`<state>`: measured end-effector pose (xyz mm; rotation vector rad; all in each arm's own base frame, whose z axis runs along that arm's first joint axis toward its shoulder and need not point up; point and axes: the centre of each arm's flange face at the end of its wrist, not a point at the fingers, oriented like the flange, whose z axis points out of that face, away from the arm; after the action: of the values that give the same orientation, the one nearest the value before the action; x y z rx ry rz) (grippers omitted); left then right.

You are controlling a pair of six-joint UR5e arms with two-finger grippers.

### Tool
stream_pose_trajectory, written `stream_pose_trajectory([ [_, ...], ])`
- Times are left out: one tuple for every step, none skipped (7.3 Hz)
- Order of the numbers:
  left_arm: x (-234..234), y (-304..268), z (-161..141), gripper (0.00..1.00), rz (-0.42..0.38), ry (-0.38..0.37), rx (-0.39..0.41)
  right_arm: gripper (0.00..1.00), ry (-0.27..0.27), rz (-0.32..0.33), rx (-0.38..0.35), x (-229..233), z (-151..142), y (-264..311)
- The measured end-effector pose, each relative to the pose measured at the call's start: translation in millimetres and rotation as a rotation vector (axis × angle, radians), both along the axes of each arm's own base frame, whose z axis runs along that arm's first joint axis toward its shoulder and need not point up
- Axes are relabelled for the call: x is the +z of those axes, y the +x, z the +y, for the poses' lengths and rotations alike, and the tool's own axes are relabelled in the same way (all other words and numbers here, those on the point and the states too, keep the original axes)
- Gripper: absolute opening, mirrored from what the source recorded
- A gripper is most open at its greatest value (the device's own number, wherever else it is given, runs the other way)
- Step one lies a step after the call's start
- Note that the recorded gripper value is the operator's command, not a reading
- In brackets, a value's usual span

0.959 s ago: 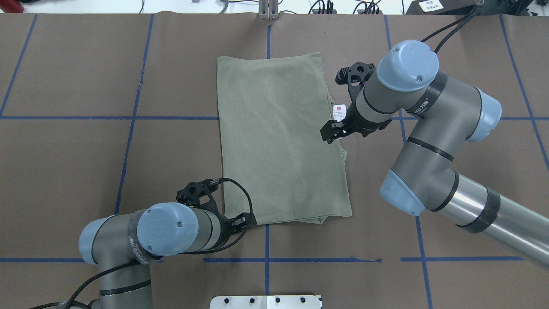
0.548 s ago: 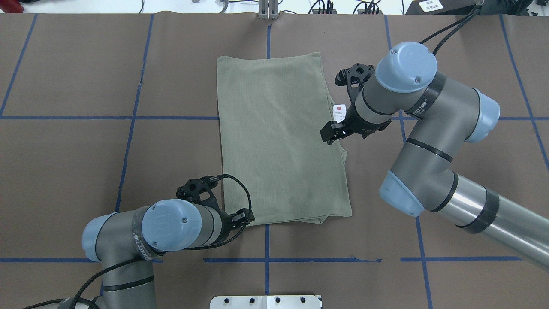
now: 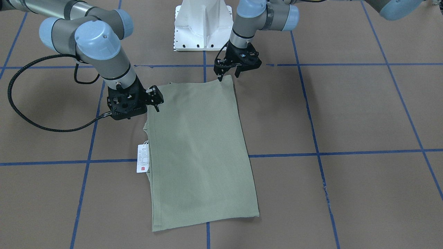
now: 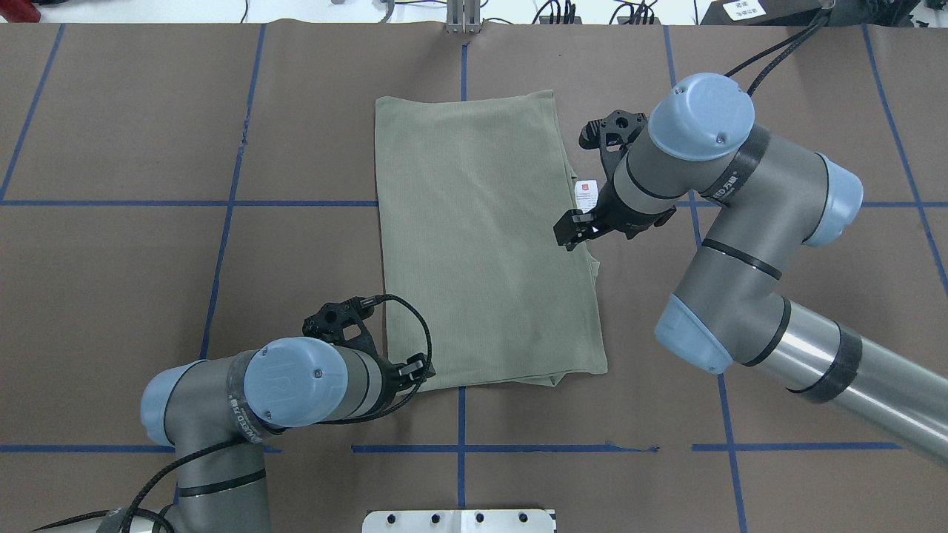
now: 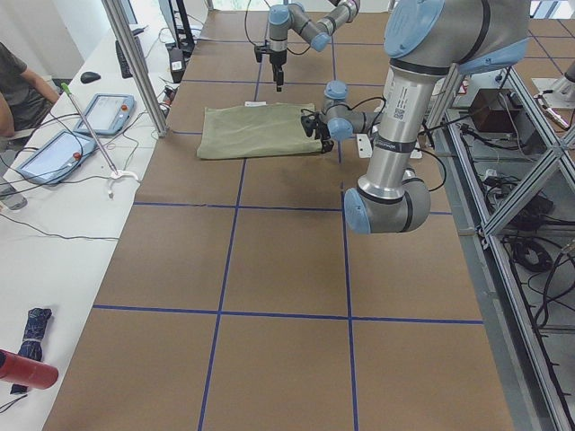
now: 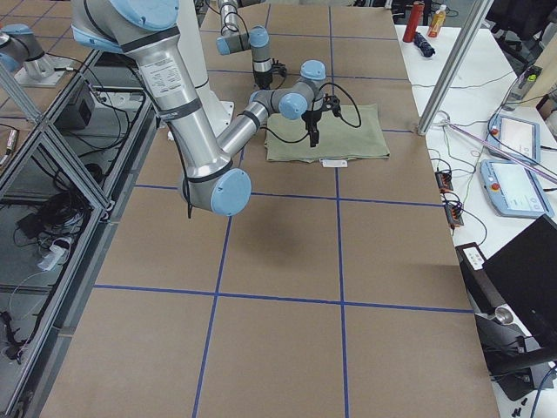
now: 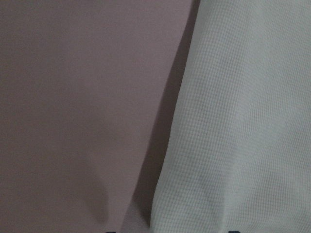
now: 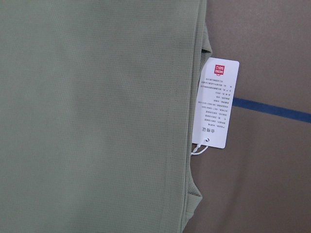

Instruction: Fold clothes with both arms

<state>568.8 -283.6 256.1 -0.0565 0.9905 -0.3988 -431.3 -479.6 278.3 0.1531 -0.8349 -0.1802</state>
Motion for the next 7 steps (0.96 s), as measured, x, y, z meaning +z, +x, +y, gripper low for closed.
stream_pose_trajectory([
  [-0.7,0.8,-0.7,0.78,0.001,0.0,-0.001,1.0,0.0,-0.001,0.0,-0.1,0.1,0.0],
  [-1.5,2.0,-1.4,0.78,0.001,0.001,-0.003,1.0,0.0,-0.001,0.0,-0.4,0.2,0.1],
  [-1.6,2.9,-1.9,0.78,0.0,0.002,-0.004,1.0,0.0,-0.001,0.0,-0.6,0.3,0.2],
  [-1.7,4.0,-2.7,0.78,-0.001,0.004,-0.008,1.0,0.0,-0.001,0.0,-0.5,0.2,0.2],
  [-2.4,6.5,-3.7,0.78,-0.003,0.006,-0.011,1.0,0.001,-0.001,0.001,-0.4,0.2,0.3],
  [-2.8,10.2,-5.0,0.77,-0.006,0.006,-0.012,1.0,0.001,0.0,0.001,-0.2,0.1,0.2],
  [-2.7,13.8,-6.0,0.73,-0.009,0.006,-0.013,1.0,0.0,0.0,0.001,0.2,0.0,0.1],
])
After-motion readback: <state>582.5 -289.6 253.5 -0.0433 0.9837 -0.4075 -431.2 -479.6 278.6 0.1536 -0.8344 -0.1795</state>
